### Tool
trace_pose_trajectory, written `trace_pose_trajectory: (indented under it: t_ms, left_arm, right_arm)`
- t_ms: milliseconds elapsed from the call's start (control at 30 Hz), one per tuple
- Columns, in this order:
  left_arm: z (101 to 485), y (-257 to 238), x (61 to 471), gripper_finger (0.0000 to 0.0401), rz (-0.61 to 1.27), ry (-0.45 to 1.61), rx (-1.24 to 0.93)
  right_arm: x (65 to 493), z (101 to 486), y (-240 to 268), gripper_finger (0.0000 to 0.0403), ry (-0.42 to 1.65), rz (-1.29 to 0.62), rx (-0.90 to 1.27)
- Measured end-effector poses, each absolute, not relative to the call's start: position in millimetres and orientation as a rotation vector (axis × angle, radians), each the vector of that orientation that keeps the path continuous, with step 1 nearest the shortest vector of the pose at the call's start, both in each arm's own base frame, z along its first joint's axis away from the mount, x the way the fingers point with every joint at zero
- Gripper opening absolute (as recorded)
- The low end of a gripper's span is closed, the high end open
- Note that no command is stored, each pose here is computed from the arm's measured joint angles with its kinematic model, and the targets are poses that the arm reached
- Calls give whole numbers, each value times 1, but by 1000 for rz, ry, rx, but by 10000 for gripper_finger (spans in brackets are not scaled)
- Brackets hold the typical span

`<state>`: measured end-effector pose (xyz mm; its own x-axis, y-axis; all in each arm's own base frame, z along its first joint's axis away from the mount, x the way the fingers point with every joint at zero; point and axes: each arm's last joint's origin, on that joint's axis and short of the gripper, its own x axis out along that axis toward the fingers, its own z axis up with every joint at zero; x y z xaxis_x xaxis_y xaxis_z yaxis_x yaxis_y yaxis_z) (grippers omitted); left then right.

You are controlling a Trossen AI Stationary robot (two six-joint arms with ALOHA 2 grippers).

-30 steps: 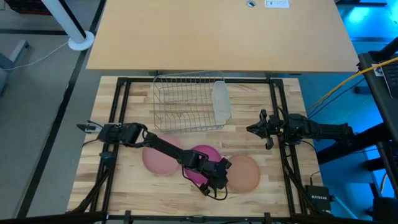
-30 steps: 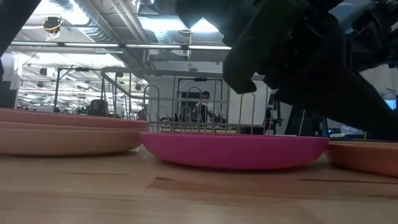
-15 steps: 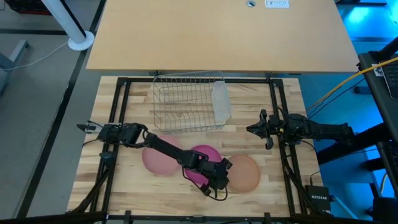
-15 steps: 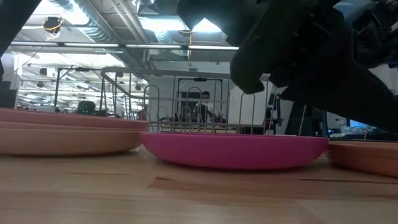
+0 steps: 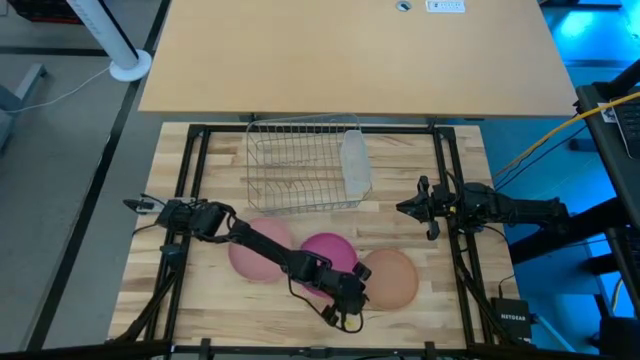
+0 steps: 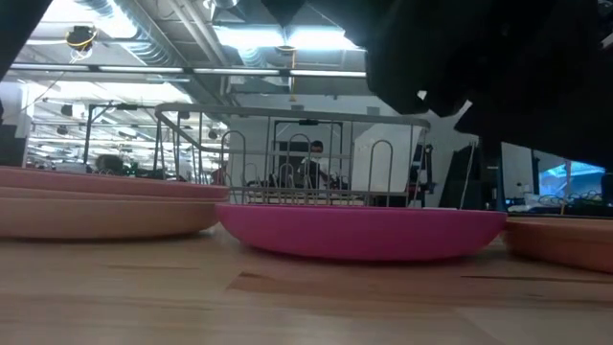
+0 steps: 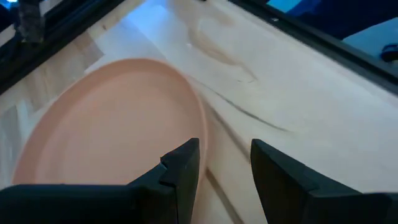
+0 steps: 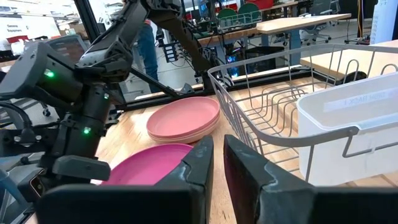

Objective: Sort dishes
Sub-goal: Put the brown plate into the dish rack

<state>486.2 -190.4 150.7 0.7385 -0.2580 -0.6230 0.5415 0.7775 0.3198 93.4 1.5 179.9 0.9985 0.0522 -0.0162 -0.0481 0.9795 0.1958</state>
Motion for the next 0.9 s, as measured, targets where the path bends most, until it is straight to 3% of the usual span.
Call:
trace_pose_trajectory:
  t_ms: [467, 667, 900]
  left_arm:
    - [150, -177, 491, 135, -391, 603, 513]
    - [119, -179, 494, 135, -414, 637, 530]
    - [116, -180, 493, 133, -397, 652, 564]
  right_arm:
    - [93, 180, 5, 44, 43, 171, 310]
    - [93, 180, 5, 44, 46, 172, 311]
    - [93, 179, 5, 44, 50, 172, 311]
